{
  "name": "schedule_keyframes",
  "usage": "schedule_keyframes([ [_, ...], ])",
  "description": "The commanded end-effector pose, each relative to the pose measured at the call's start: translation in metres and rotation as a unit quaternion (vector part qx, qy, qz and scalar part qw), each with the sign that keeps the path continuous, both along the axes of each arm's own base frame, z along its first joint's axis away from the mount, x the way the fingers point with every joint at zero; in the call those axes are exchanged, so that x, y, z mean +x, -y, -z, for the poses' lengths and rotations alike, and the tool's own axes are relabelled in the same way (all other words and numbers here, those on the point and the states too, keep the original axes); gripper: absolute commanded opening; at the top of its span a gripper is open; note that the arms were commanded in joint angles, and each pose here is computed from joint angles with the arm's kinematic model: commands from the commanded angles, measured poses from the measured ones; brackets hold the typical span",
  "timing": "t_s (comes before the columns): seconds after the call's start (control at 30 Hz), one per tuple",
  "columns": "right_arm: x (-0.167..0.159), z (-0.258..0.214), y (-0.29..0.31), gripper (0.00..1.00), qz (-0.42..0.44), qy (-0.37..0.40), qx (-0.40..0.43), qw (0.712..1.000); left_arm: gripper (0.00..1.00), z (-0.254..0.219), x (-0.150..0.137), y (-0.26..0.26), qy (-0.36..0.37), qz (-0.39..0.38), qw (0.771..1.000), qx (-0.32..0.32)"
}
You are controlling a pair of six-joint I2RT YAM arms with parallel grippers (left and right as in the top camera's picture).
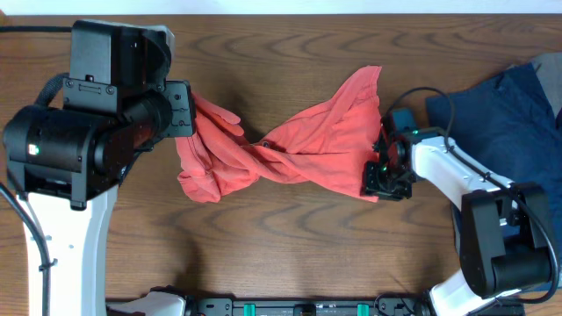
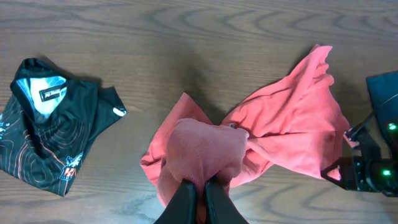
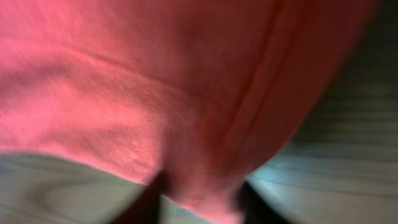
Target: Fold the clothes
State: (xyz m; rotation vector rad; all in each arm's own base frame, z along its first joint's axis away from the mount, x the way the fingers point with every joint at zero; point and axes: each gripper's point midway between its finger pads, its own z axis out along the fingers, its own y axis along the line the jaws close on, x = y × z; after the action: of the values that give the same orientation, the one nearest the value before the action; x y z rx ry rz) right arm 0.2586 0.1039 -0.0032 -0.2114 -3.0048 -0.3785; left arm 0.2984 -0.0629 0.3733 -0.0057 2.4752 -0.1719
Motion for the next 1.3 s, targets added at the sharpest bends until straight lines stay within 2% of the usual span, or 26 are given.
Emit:
schedule_keyframes([
  [0.0,-0.009,-0.003,-0.013,0.01,-0.010,-0.007,0.026,1.000,0.06,-0.002,0.000,-0.003,0.006,0.003,1.000,0.010],
  [0.1,-0.014,-0.020,-0.033,0.01,-0.012,-0.028,0.094,0.995,0.06,-0.002,0.000,-0.003,0.006,0.003,1.000,0.010],
  [0.17,-0.013,-0.051,-0.057,0.01,-0.020,-0.041,0.194,0.980,0.06,-0.002,0.000,-0.003,0.006,0.003,1.000,0.010],
  [0.23,0.004,-0.096,-0.076,0.01,-0.032,-0.019,0.305,0.952,0.06,-0.002,0.000,-0.003,0.006,0.003,1.000,0.010],
  [0.3,0.028,-0.121,-0.073,0.01,-0.028,0.021,0.345,0.938,0.06,-0.002,0.000,-0.003,0.006,0.003,1.000,0.010],
  [0.37,0.062,-0.128,-0.052,0.01,0.008,0.066,0.320,0.945,0.06,-0.002,0.000,-0.003,0.005,0.003,1.000,0.010],
  [0.43,0.098,-0.117,-0.012,0.02,0.084,0.108,0.247,0.959,0.06,-0.001,-0.001,-0.003,0.002,0.003,1.000,0.011],
  [0.47,0.109,-0.109,0.010,0.06,0.129,0.116,0.204,0.963,0.06,-0.001,-0.002,-0.003,0.000,0.003,1.000,0.011],
  [0.53,0.115,-0.097,0.040,0.33,0.185,0.116,0.148,0.965,0.06,0.001,-0.003,-0.003,-0.003,0.003,1.000,0.012],
  [0.57,0.115,-0.095,0.046,0.41,0.190,0.116,0.141,0.965,0.06,0.001,-0.004,-0.004,-0.005,0.003,1.000,0.012],
  [0.63,0.109,-0.093,0.051,0.49,0.182,0.109,0.136,0.968,0.06,0.002,-0.005,-0.004,-0.008,0.004,1.000,0.013],
  [0.77,0.092,-0.088,0.050,0.49,0.167,0.080,0.122,0.975,0.06,0.002,-0.005,-0.004,-0.008,0.003,1.000,0.013],
  [0.97,0.080,-0.084,0.029,0.46,0.081,0.083,0.108,0.987,0.06,0.002,-0.005,-0.004,-0.008,0.003,1.000,0.013],
  [1.1,0.094,-0.070,0.030,0.34,0.049,0.119,0.035,0.991,0.06,0.002,-0.005,-0.004,-0.008,0.003,1.000,0.013],
  [1.27,0.114,-0.053,0.025,0.37,0.030,0.154,-0.015,0.988,0.06,0.002,-0.005,-0.004,-0.009,0.003,1.000,0.013],
])
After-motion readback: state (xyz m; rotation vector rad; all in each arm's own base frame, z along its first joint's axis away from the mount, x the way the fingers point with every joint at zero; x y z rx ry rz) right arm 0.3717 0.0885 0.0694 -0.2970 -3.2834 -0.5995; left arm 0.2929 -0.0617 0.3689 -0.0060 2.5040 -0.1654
